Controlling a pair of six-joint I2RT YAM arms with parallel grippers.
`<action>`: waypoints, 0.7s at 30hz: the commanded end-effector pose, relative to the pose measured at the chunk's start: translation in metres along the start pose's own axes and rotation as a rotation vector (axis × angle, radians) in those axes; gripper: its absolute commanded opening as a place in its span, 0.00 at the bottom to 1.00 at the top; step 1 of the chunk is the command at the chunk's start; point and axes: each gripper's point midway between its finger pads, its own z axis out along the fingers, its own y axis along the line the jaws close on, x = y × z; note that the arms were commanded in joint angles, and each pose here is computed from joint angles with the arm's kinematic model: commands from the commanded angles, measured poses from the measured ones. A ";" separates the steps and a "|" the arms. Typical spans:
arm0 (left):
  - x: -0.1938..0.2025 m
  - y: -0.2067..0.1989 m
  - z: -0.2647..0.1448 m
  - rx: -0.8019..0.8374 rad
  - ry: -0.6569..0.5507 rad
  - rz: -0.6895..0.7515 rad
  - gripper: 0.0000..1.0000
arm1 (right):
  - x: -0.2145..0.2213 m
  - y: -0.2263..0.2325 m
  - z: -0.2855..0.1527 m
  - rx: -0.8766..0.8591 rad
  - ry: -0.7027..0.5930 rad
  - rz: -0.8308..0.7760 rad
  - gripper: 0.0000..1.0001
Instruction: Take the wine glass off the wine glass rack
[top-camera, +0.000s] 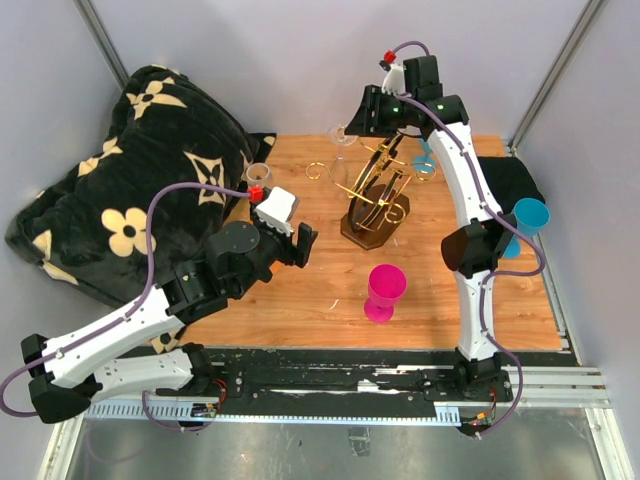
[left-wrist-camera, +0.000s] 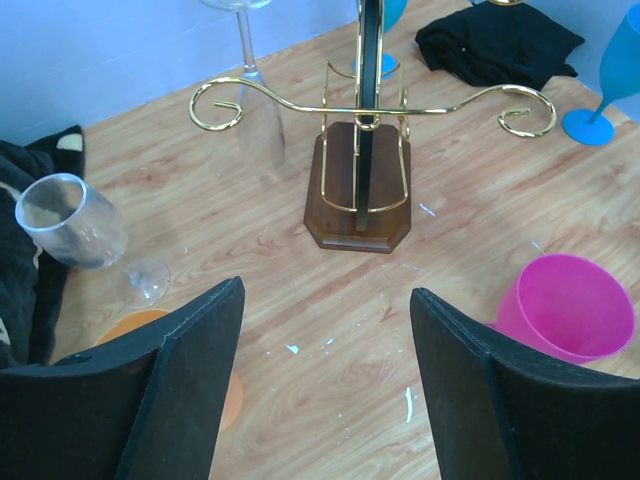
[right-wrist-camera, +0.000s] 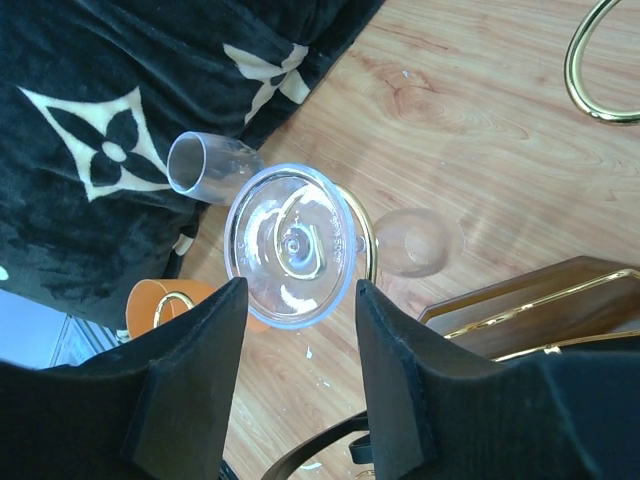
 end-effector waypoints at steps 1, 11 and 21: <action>-0.012 0.004 -0.006 -0.010 -0.040 -0.003 0.74 | 0.014 0.004 0.009 0.001 0.045 0.034 0.48; -0.016 0.015 -0.016 -0.041 -0.060 -0.003 0.76 | 0.025 0.016 0.030 -0.072 0.081 0.066 0.26; -0.015 0.017 -0.018 -0.047 -0.058 -0.004 0.77 | 0.010 0.017 0.031 -0.070 0.020 0.092 0.28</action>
